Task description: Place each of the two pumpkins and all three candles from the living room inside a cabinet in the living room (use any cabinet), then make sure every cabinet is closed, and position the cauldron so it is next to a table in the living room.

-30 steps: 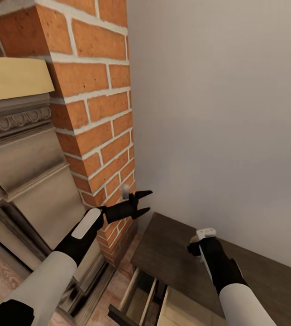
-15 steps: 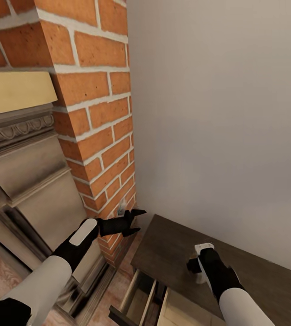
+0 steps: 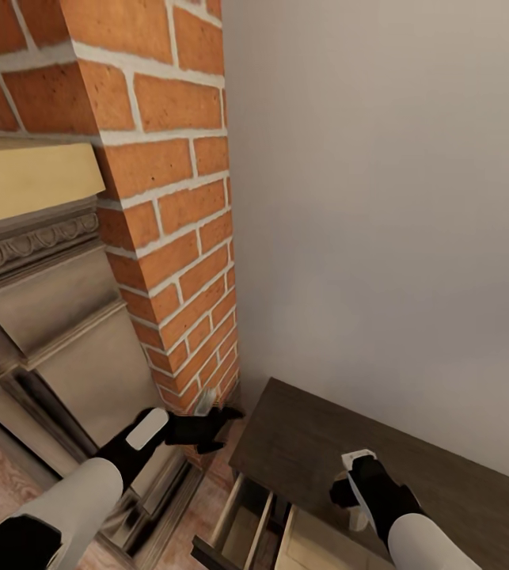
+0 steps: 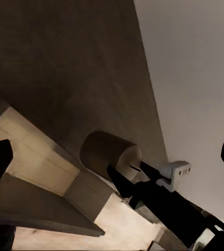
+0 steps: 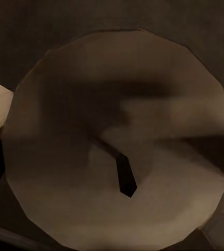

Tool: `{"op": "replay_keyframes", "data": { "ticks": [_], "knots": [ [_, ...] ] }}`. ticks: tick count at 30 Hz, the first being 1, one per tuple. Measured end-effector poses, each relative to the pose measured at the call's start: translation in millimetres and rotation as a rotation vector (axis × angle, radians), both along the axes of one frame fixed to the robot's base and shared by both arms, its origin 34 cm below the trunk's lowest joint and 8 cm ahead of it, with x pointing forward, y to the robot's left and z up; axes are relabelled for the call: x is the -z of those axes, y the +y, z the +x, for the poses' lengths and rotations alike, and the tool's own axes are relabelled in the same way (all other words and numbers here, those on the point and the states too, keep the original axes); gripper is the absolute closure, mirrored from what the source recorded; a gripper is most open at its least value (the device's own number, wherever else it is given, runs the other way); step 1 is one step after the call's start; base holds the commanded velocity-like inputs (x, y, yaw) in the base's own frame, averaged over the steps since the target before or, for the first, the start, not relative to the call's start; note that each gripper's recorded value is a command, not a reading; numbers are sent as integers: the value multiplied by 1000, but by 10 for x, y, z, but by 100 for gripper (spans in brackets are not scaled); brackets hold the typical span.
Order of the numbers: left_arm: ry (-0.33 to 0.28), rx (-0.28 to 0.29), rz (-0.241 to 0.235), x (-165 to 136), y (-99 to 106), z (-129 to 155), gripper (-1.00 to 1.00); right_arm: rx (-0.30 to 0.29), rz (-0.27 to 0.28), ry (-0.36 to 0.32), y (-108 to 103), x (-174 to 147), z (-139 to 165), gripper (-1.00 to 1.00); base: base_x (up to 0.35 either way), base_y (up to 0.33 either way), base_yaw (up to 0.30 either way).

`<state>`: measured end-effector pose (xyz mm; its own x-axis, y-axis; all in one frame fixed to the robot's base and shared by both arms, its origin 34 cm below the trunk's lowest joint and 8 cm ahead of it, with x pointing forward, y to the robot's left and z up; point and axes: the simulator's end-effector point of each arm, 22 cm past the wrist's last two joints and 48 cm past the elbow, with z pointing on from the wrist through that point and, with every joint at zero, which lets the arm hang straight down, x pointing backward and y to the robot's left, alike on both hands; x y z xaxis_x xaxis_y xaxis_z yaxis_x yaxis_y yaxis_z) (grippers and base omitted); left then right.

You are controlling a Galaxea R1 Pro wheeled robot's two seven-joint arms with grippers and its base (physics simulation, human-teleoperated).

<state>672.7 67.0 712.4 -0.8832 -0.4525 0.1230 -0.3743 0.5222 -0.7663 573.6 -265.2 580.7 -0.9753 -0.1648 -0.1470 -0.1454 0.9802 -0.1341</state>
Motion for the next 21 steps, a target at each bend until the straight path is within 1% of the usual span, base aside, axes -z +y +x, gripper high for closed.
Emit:
{"op": "replay_keyframes", "data": {
  "ticks": [4,6,10,14,16,20,21],
  "knots": [
    [-2,23,160,324,252,-137,-100,-8,-5,18,-50,39,-128,100,0,0,0],
    [9,25,215,458,362,-224,-100,-14,-1,19,-59,70,-193,100,0,0,0],
    [29,9,272,592,531,-332,-100,-24,-3,20,-111,83,-276,100,0,0,0],
    [51,-29,328,729,717,-445,-100,-24,-6,28,-155,62,-339,100,0,0,0],
    [56,-43,361,797,805,-508,-100,-28,0,34,-145,79,-408,100,0,0,0],
    [72,-38,428,922,950,-693,-100,-46,25,19,-73,132,-529,100,0,0,0],
    [71,-40,451,974,994,-761,-100,-50,36,12,-43,153,-571,100,0,0,0]
  ]
}}
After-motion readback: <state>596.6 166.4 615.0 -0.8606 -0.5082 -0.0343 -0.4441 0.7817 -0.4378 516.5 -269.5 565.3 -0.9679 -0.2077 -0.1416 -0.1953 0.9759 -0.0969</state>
